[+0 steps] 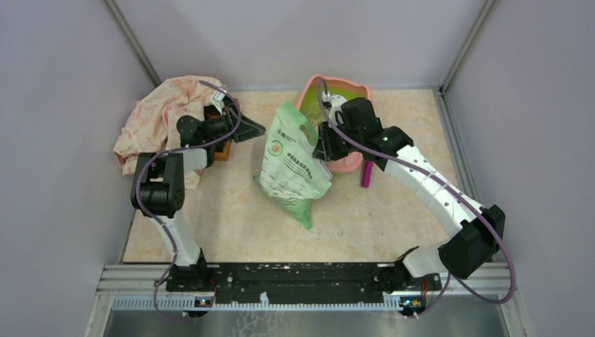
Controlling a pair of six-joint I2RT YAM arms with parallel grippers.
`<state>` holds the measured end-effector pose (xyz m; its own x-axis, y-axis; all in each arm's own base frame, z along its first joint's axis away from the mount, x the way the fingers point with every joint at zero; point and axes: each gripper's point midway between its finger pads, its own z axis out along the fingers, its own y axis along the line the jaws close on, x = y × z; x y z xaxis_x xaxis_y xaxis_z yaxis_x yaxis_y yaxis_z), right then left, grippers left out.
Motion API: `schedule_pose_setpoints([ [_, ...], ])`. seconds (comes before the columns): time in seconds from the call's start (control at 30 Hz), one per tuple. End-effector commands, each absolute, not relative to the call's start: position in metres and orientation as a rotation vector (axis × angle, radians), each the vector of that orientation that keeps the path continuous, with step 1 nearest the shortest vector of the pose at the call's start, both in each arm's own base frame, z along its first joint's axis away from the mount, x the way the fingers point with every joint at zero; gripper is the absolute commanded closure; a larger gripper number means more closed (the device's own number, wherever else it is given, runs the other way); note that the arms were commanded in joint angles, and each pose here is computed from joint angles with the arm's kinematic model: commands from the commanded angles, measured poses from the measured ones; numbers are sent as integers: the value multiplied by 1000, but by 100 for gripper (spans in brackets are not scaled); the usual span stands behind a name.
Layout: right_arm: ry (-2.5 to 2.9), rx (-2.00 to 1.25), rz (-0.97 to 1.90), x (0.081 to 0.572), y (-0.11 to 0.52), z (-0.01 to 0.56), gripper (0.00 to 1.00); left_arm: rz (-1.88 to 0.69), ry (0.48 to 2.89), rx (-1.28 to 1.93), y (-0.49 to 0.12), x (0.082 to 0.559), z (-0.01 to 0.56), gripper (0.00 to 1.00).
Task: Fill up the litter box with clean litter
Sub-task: Adjust the clamp at the cat litter bag.
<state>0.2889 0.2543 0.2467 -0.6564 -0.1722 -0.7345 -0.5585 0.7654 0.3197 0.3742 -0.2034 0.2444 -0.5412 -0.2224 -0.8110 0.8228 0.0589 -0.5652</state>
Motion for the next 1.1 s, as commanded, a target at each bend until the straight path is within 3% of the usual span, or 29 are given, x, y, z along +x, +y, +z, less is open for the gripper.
schedule_pose_setpoints([
  [0.0, 2155, -531, 740, 298, 261, 280, 100, -1521, 1496, 704, -206, 390, 240, 53],
  [0.93, 2122, -397, 746, 307, 255, 269, 100, -1546, 1528, 695, -209, 390, 236, 59],
  [1.07, 2134, -408, 740, 305, 254, 267, 81, -1547, 1524, 699, -209, 388, 238, 60],
])
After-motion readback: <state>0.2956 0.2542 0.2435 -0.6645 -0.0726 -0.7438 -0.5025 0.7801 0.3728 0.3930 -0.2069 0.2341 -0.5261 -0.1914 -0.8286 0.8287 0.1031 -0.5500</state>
